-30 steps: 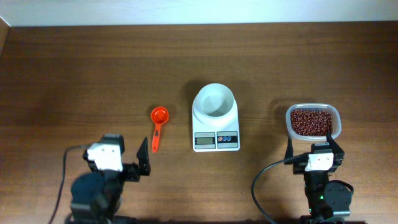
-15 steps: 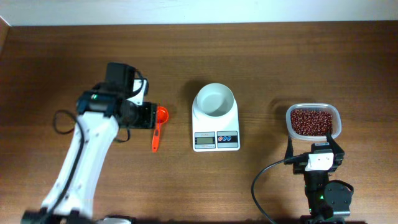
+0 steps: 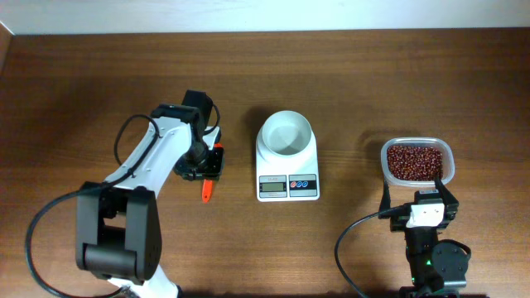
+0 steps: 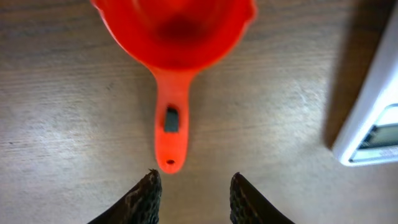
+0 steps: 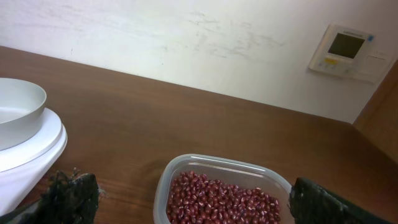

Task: Scoop item into bowl and weigh 50g on scale
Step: 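Reach the left gripper to the red scoop and grasp its handle, then lift the scoop over the scale and pass it to the right gripper, then carry the scoop with the right gripper over the bean tub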

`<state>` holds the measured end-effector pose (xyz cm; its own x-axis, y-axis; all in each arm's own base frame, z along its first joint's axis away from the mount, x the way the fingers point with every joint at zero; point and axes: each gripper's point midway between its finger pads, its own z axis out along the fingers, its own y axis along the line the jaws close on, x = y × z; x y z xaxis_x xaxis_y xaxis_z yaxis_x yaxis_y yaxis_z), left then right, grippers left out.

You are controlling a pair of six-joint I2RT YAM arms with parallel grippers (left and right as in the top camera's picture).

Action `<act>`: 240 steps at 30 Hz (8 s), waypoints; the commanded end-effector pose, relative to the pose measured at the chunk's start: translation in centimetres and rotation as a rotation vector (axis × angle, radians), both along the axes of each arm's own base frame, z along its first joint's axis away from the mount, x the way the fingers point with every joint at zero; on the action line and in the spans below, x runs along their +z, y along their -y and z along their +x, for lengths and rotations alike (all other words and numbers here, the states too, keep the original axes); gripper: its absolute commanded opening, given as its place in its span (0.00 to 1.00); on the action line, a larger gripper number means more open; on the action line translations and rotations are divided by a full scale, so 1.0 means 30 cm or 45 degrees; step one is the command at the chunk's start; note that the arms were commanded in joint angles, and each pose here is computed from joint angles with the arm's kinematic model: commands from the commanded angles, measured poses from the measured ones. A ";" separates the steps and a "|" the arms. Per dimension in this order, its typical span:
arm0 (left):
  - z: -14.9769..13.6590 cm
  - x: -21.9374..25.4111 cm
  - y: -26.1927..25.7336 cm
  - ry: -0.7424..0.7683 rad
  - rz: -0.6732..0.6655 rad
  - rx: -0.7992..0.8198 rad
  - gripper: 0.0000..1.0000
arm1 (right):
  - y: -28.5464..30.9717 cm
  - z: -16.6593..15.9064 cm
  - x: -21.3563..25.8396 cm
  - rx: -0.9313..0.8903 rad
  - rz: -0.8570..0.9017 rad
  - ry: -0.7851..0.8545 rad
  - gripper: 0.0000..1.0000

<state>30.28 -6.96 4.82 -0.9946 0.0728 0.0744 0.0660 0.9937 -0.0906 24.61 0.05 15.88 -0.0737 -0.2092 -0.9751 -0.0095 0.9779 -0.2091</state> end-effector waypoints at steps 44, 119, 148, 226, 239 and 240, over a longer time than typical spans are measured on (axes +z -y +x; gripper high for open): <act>0.131 -0.162 -0.008 0.277 0.041 0.051 0.36 | 0.002 0.000 -0.010 -0.008 0.008 -0.004 0.99; 0.168 0.353 0.193 -0.123 -1.267 0.793 0.00 | -0.221 -0.048 0.159 0.505 0.119 0.238 0.99; 0.212 0.408 0.239 -0.312 -1.358 1.031 0.00 | -0.672 0.254 0.296 0.754 1.050 -1.094 0.59; 0.239 0.559 0.612 0.307 -1.542 0.061 0.00 | -0.420 0.264 0.300 0.318 0.520 -1.277 0.04; 0.187 0.469 0.503 0.640 -0.971 -0.241 0.00 | -0.096 0.099 0.172 -0.144 0.281 -1.570 0.04; 0.190 0.467 0.456 0.681 -0.780 -0.259 0.00 | -0.079 0.108 0.173 -0.167 0.291 -1.557 0.04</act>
